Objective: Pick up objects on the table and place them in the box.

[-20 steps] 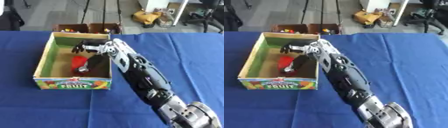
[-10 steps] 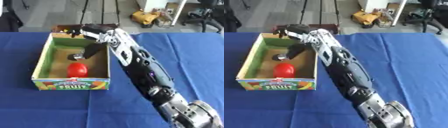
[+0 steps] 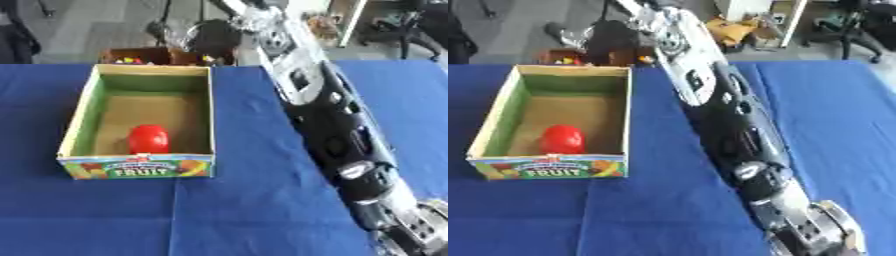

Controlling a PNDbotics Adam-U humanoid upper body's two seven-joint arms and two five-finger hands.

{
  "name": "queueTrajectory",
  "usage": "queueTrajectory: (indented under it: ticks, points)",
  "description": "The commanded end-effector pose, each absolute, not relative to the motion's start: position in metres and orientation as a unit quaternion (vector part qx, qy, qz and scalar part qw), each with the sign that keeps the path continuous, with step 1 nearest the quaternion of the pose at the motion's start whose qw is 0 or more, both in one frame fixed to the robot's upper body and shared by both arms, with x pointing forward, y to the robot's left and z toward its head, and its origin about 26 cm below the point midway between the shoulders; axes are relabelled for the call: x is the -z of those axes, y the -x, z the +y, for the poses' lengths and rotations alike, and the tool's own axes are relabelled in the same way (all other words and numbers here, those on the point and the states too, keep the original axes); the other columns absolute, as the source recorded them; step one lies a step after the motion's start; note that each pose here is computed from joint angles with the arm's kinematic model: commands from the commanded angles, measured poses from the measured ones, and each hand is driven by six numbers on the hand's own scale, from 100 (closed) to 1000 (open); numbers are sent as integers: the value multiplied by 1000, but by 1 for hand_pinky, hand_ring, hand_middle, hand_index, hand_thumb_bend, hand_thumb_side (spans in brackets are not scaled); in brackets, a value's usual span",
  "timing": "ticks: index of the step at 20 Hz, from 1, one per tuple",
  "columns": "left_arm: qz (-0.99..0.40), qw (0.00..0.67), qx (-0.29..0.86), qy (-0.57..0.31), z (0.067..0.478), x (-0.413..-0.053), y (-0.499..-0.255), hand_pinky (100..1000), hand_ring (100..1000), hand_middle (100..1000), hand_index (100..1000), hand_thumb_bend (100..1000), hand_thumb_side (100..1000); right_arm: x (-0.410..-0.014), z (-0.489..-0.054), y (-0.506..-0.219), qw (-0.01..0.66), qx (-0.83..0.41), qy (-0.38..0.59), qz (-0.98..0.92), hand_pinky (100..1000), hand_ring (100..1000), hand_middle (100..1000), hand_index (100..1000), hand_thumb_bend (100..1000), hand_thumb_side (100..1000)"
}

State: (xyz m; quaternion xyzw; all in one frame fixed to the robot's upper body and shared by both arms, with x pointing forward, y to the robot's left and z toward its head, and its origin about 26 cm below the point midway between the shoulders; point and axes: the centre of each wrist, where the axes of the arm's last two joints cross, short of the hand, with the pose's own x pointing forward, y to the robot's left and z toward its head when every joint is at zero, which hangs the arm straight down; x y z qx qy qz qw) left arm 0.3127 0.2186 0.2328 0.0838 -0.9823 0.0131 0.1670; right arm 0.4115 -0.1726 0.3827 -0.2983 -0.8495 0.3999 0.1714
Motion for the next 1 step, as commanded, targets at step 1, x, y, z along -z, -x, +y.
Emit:
queueTrajectory:
  ticks: [1]
  points:
    - [-984, 154, -16, -91, 222, -239, -310, 726, 907, 746, 792, 100, 1000, -407, -193, -376, 134, -316, 322, -882, 719, 770, 618, 827, 100, 616]
